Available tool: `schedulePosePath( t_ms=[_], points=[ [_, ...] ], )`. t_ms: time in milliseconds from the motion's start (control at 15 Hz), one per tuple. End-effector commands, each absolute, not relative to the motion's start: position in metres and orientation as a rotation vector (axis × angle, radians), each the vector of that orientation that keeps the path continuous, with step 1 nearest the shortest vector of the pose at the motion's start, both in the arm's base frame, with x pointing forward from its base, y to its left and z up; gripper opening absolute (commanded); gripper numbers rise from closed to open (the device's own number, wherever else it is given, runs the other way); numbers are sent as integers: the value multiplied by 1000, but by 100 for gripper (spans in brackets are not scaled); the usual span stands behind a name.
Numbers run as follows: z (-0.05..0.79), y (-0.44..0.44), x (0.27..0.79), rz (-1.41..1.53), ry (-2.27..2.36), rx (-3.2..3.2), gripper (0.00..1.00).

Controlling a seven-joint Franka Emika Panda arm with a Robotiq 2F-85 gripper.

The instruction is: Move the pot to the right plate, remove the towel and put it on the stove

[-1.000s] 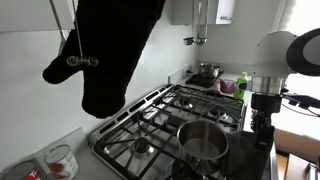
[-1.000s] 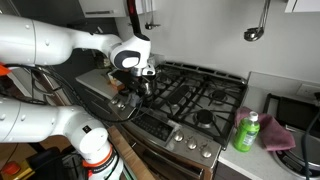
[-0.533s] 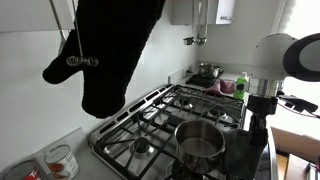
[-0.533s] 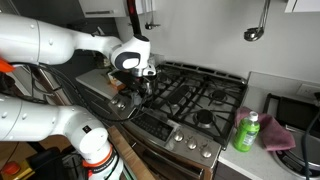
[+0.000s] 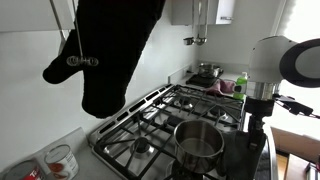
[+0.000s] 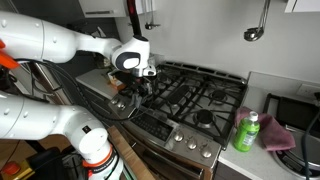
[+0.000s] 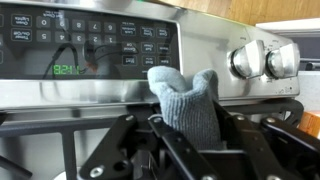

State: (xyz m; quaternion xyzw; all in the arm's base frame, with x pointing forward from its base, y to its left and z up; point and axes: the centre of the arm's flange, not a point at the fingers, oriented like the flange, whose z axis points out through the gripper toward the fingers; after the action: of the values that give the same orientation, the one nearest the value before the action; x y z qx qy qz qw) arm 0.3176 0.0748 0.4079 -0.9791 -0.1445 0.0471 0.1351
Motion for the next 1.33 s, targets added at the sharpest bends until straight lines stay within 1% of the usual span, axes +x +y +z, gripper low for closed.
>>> schedulePosePath(
  t_ms=[0, 67, 333, 400, 733, 800, 867, 933, 1067, 1133, 1200, 1267],
  points=[
    [412, 77, 326, 137, -442, -2941, 58],
    [413, 78, 328, 141, -464, -2965, 66],
    [414, 85, 339, 147, -584, -3039, 96],
    [416, 88, 342, 137, -613, -3052, 99],
    [429, 104, 356, 104, -706, -3078, 100],
    [428, 107, 357, 116, -720, -3077, 97],
    [427, 111, 358, 124, -732, -3073, 90],
    [426, 114, 360, 130, -742, -3065, 78],
    [424, 118, 362, 134, -760, -3054, 63],
    [423, 119, 363, 139, -767, -3053, 53],
    [423, 121, 364, 140, -774, -3053, 46],
    [423, 123, 364, 141, -784, -3050, 37]
  ],
)
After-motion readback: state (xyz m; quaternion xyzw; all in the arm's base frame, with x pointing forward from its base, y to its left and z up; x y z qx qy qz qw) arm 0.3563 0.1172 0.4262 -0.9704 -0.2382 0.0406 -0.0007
